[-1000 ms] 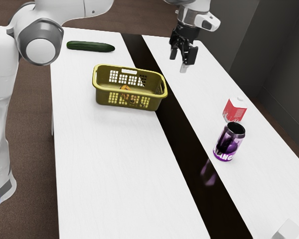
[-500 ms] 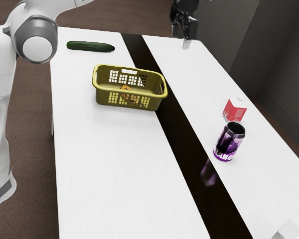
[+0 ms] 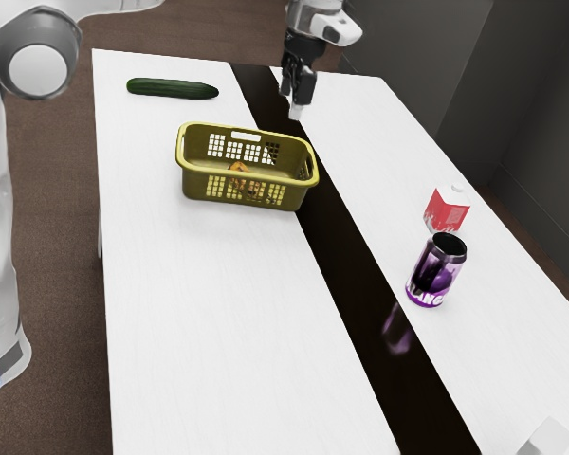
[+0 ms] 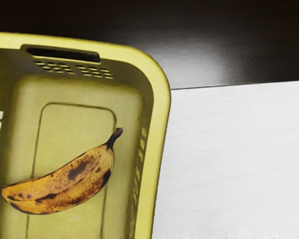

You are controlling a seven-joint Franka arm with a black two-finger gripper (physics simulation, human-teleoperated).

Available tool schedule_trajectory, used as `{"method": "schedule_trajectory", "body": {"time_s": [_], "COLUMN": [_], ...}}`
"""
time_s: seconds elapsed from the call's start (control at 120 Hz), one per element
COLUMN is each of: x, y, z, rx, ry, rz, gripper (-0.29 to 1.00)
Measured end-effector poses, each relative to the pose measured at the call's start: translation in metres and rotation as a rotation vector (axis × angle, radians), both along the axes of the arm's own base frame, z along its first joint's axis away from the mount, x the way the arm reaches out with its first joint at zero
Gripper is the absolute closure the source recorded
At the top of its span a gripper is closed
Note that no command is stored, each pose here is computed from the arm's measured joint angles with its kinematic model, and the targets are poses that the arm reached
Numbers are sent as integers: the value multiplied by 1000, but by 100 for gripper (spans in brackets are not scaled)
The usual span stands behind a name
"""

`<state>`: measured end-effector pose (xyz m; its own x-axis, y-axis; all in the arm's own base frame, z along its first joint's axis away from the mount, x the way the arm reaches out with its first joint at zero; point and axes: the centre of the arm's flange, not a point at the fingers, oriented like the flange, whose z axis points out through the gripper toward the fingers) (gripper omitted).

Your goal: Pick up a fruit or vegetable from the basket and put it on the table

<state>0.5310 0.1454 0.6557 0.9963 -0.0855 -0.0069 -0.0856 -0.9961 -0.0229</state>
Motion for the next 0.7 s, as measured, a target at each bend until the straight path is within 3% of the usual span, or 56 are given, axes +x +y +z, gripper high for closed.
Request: {"method": "schedule_trajectory", "body": {"time_s": [0.233, 0.483, 0.7], "x": [-4, -3, 31], "y": [52, 25, 0], "z": [-8, -65, -100], "rx": [74, 72, 106], "ry": [-13, 4, -15], "rz": [-113, -339, -516], "gripper": [0, 0, 0]}}
